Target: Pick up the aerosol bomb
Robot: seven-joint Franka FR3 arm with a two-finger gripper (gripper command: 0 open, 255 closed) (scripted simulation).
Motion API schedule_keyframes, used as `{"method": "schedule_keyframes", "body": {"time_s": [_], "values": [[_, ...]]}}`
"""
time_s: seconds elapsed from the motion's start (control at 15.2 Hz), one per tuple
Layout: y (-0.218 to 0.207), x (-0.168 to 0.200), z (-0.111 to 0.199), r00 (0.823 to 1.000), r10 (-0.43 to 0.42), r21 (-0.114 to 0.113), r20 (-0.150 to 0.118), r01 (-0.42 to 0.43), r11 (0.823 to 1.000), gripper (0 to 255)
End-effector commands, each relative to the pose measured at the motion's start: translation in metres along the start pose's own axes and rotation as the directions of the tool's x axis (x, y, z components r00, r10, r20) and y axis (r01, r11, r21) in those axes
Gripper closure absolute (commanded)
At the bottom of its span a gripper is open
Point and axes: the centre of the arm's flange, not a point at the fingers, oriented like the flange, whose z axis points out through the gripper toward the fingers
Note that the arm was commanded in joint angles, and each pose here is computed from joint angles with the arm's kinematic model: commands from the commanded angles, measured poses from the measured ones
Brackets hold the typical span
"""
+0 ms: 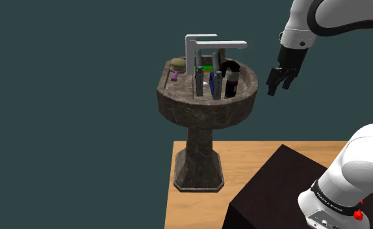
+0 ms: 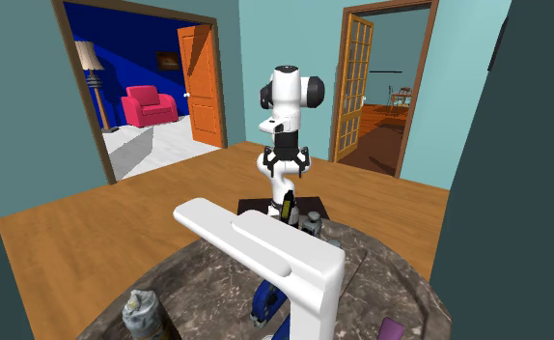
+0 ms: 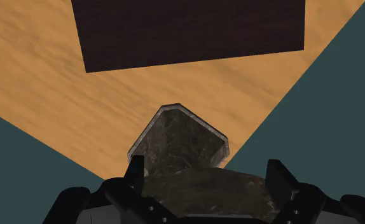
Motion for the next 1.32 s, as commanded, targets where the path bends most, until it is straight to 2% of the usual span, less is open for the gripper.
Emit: {"method": "schedule_keyframes", "body": {"time_s": [0.0,1.25], "values": [[0.0,0.0,0.0,1.0,0.0,0.0,0.0,0.0,1.0,0],[-0.013,0.237,-0.064,0.993,0.117,0.003,-0.024,-0.117,0.993,0]]}}
